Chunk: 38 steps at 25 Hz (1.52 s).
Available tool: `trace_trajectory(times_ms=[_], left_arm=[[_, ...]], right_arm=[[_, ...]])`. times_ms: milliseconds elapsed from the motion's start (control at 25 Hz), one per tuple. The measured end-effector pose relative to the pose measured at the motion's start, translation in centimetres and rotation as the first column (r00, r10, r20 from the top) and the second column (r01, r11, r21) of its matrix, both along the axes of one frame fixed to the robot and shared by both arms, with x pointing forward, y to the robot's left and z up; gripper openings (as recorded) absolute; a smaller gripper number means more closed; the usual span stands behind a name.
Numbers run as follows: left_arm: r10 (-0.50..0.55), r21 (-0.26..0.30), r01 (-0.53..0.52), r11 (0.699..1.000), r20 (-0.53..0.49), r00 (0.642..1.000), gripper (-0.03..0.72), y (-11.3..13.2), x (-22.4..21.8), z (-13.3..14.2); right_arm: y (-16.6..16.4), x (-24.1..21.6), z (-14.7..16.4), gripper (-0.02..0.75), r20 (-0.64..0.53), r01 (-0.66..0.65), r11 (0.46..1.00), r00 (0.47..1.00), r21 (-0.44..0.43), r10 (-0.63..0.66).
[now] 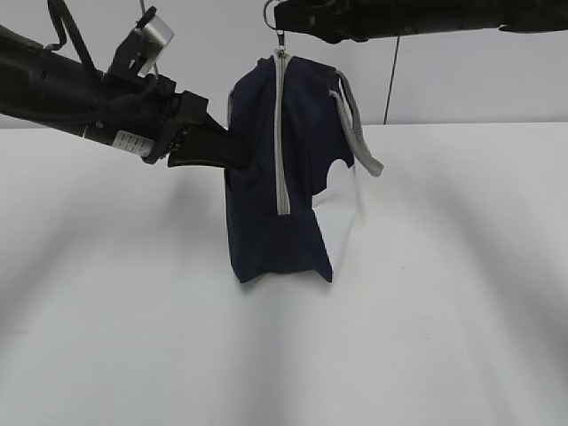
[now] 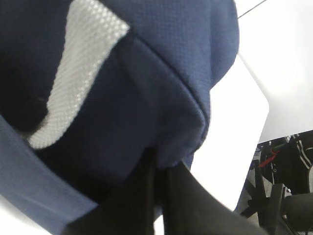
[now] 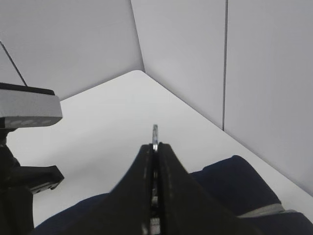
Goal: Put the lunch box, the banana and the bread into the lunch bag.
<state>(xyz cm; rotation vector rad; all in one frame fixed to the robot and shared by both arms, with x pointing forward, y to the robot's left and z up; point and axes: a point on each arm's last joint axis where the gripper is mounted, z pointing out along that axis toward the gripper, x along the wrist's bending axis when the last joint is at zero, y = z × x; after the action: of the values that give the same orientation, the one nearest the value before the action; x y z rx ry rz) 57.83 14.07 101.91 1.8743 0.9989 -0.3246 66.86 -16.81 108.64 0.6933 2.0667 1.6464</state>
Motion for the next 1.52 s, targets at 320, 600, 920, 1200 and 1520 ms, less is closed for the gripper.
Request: trace_trajectory(times_ms=[320, 600, 920, 1200, 1520], left_arm=[[0.003, 0.005, -0.003, 1.0, -0.005, 1.0, 0.002, 0.1, 0.0, 0.0], [0.003, 0.01, -0.003, 1.0, -0.003, 1.0, 0.002, 0.1, 0.0, -0.1], [-0.001, 0.01, 0.001, 1.0, -0.004, 1.0, 0.002, 0.1, 0.0, -0.1], [-0.013, 0.029, 0.013, 0.999, -0.012, 1.0, 0.002, 0.2, -0.1, -0.2], [-0.016, 0.059, 0.017, 0.998, -0.026, 1.0, 0.002, 0.3, -0.2, -0.5]], right_arm=[[0.0, -1.0, 1.4, -0.016, -0.001, -0.066, 0.998, 0.998, -0.025, 0.066], [-0.5, -1.8, 2.4, -0.016, -0.02, -0.043, 0.994, 0.999, -0.096, 0.041], [-0.8, -1.2, 2.0, -0.016, -0.076, 0.024, 0.997, 0.997, -0.079, -0.03], [-1.0, 0.1, 1.0, -0.016, -0.074, 0.086, 0.993, 0.993, -0.075, -0.092], [-0.8, 2.1, -0.2, -0.016, -0.09, 0.135, 0.991, 0.987, -0.027, -0.136]])
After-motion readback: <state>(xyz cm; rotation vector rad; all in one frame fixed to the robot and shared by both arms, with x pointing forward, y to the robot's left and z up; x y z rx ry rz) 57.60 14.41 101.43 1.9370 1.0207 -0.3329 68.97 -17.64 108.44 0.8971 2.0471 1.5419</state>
